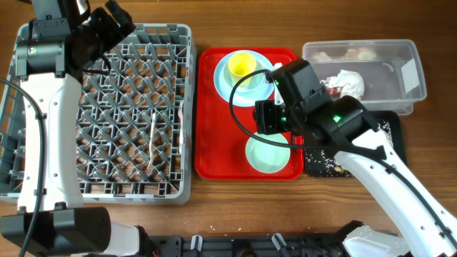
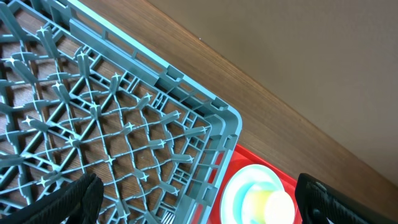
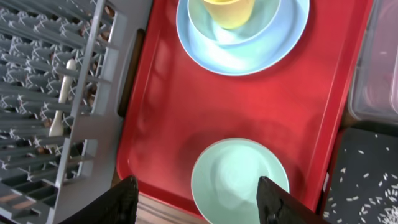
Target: Sort waste into correct bins and load items into the dishwasher rack
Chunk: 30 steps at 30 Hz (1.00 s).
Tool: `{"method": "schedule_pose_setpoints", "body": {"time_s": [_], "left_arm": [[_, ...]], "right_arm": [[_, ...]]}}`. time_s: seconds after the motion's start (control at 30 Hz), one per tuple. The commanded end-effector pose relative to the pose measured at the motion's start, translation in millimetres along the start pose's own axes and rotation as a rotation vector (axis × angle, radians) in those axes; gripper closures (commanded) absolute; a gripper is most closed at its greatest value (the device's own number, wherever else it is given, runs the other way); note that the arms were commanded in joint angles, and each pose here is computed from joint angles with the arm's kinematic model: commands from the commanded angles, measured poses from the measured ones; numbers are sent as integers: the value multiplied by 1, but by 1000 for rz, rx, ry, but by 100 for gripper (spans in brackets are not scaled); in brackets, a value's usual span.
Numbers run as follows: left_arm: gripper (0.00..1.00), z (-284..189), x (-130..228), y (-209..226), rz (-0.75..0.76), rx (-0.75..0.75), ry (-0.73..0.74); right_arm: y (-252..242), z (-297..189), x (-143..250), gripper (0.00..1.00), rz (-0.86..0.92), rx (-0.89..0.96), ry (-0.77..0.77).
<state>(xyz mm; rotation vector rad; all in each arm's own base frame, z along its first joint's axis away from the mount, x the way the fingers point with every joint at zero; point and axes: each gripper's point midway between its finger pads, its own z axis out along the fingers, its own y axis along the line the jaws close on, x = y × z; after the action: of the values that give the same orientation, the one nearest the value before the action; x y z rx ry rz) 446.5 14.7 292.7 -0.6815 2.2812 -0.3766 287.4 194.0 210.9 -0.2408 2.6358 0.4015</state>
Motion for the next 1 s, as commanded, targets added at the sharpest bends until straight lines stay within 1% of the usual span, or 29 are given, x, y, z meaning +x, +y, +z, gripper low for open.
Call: {"method": "schedule_pose_setpoints", "body": {"time_s": [0.0,0.03,0.1,0.17,0.23,0.33,0.47,0.57,0.7,0.77,0.83,0.93,0.97], "left_arm": [[0,0,-2,2,1,-4,-5],[0,0,-2,2,1,-4,-5],[0,0,-2,2,1,-4,-5],[0,0,-2,2,1,-4,-5],[0,0,-2,2,1,-4,-5],[0,0,-2,2,1,-4,-5],[0,0,-2,2,1,-4,-5],[0,0,-2,2,1,-4,-5],[0,0,-2,2,1,-4,-5],[0,0,-2,2,1,-4,-5],[0,0,-2,2,1,-4,-5],[0,0,-2,2,1,-4,-5],[0,0,-2,2,1,-4,-5]], "right_arm": [[0,5,-7,34,-3,5,-16],[1,5,-7,27,27,-3,-13],[2,5,-7,25,22,-5,-14],[-1,5,-11,19,19,10,-31],[-2,5,-11,15,19,15,-33],[-2,5,-10,14,19,17,-28],[-3,5,-9,7,19,19,-24],[-8,5,2,5,20,39,21],[-12,5,1,0,20,67,11],[-12,5,1,0,-47,66,13],[-12,5,-2,3,-82,63,5],[-16,1,-18,13,-42,24,-36],[-17,1,-25,13,-53,1,-53]]}}
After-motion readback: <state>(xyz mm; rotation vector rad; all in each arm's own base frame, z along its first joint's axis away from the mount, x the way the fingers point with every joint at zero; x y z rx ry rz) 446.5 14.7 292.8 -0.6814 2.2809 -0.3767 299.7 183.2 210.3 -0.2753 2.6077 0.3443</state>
